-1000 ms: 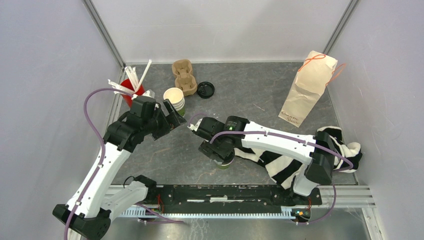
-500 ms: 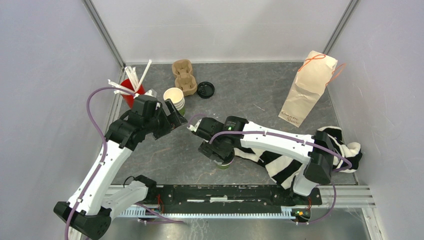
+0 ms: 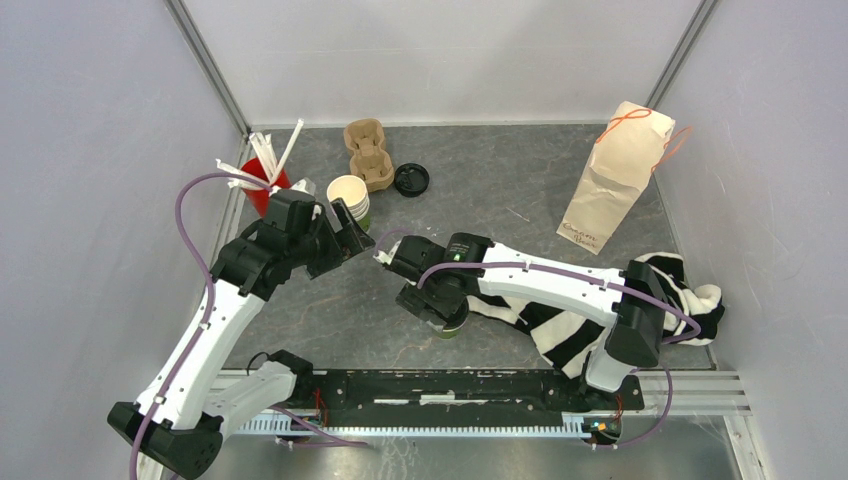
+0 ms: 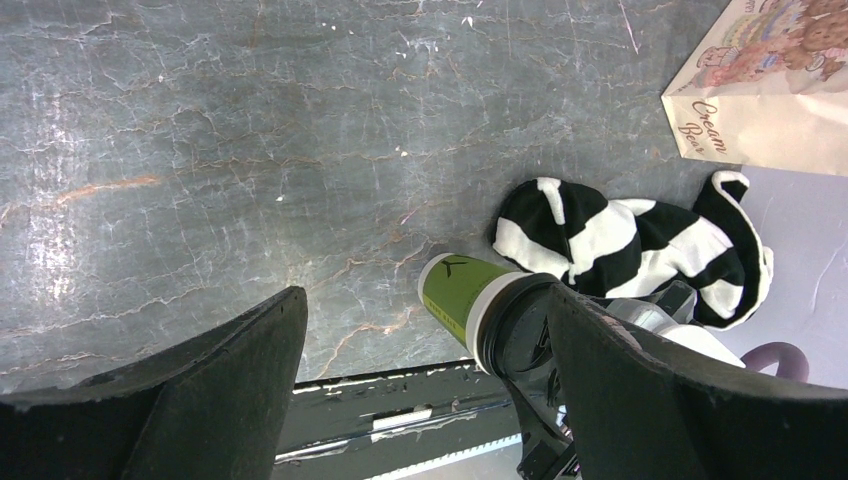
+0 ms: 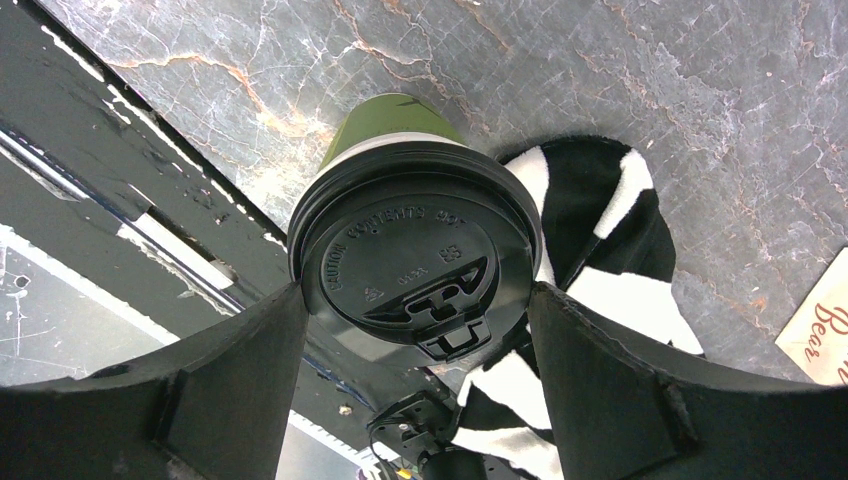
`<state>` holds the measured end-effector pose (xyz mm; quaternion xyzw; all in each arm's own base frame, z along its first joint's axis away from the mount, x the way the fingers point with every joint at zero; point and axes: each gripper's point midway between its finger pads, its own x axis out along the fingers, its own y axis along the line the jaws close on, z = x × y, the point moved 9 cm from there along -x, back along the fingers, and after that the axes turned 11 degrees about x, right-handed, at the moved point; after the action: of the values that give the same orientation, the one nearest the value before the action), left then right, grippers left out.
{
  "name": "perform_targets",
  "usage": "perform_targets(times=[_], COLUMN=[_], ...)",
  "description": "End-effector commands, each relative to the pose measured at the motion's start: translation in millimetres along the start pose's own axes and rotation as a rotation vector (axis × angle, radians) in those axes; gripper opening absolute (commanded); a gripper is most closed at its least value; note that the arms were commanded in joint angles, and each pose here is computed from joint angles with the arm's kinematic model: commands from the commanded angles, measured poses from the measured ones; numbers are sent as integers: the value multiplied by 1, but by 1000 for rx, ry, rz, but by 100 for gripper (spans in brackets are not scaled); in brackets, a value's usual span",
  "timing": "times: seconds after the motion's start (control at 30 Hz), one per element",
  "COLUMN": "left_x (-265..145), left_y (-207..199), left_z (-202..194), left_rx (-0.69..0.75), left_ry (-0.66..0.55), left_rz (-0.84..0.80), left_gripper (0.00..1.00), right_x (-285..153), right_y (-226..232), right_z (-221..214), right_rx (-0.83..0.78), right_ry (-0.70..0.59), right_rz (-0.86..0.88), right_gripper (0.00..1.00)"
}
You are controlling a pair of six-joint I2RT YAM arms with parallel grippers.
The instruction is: Pack the takeout coffee
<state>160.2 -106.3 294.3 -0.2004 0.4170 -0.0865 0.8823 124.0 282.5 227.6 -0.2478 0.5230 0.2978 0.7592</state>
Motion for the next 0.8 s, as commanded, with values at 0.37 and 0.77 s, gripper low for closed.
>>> perform_targets(times=[0.37,0.77], left_x=[-8,37], left_y=[-4,-23], left_z=[4,-38], left_rx=[60,-23], left_ry=[-23,333], left_rz=[-46,-435], left_gripper=[96,91], right_x=[-27,-47], right_y=[3,-49], right_z=[16,-18], right_rx=[57,352], right_ry=[-66,-324], right_rz=[56,481], right_gripper=[98,95])
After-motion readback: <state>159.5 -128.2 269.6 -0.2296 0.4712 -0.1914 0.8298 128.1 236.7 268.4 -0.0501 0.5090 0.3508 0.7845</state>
